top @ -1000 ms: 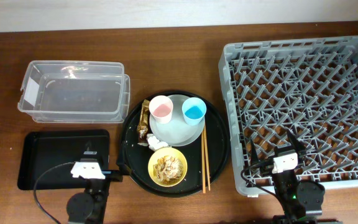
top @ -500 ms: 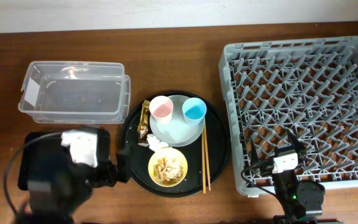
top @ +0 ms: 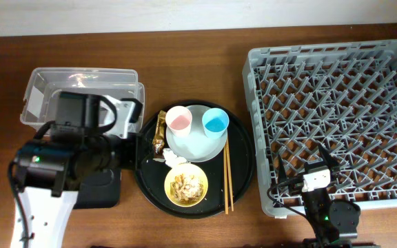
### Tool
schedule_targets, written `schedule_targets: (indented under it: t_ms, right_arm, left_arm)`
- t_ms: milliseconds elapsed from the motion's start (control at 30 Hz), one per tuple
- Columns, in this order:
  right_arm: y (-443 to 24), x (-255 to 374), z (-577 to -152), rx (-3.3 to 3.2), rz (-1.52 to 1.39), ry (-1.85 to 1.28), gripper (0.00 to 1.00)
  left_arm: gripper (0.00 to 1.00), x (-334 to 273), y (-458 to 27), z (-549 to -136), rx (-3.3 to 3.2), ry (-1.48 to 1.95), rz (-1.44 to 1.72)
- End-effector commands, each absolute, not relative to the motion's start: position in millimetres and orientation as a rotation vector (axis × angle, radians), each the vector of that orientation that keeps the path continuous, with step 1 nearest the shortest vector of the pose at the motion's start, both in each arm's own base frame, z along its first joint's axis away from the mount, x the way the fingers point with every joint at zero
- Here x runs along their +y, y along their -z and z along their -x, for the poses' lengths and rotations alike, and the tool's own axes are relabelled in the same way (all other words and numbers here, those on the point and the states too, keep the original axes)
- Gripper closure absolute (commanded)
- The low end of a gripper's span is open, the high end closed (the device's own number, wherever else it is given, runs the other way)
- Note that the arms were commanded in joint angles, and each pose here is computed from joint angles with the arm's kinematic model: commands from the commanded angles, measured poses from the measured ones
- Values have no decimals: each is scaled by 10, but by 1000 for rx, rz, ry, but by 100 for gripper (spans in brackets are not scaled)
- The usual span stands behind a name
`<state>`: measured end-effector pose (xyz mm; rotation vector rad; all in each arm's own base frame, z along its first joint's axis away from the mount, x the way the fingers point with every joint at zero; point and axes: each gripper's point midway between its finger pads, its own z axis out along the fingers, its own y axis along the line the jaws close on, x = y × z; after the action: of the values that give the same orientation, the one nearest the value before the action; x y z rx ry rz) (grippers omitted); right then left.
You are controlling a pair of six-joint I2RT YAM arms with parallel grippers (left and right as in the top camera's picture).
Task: Sort waste into correct bins and load items into the dishwasher rack
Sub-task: 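Grasp the gold wrapper with the left gripper and drop it in the clear bin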
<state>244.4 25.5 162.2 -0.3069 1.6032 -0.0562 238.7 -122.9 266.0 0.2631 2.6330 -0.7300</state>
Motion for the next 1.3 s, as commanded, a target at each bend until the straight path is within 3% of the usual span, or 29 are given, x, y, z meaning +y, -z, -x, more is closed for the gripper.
schedule_targets:
  t_ms: [0, 100, 167, 233, 267, 300, 367, 400, 500, 567, 667, 900, 1267]
  right_arm:
    - [-1598, 247, -2445, 1605, 299, 52, 2]
    - [-1598, 246, -2445, 1605, 298, 53, 2]
    - [-1598, 246, -2445, 1605, 298, 53, 2]
    - [-1598, 247, -2445, 1605, 299, 53, 2]
    - [-1598, 246, -2445, 1605, 298, 53, 2]
    - [-1598, 246, -2445, 1605, 298, 53, 2]
    - [-1598, 246, -2445, 1605, 298, 53, 2]
    - [-1598, 246, -2445, 1605, 298, 53, 2]
    - [-1598, 246, -2445, 1605, 299, 53, 2]
    - [-1598, 246, -2445, 1605, 298, 53, 2]
    - [-1598, 246, -2445, 1605, 298, 53, 2]
    - [-1598, 246, -2445, 1605, 298, 53, 2]
    - [-1598, 246, -2445, 1605, 298, 53, 2]
  left_arm:
    - [99, -1363, -2467, -2273, 2720, 752, -273]
    - [96, -1138, -2155, -2338, 2805, 441, -89]
    - [52, -1043, -2071, -2440, 2783, 313, -72]
    - [24, -1031, -2110, -2589, 2724, 280, -78]
    - [1, -1001, -2154, -2697, 2676, 246, -66]
    - [1, -975, -2190, -2794, 2635, 217, -54]
    - [43, -996, -2191, -2923, 2592, 219, -36]
    - [57, -1012, -2132, -2962, 2596, 225, -9]
    - [64, -1009, -1809, -3077, 2668, 165, -3]
    - [77, -1051, -1566, -3210, 2716, 140, -5]
    - [78, -1110, -1175, -3384, 2786, 109, -6]
    - [68, -1148, -664, -3670, 2815, 46, 0]
    - [68, -1064, -129, -3696, 2900, -76, 2]
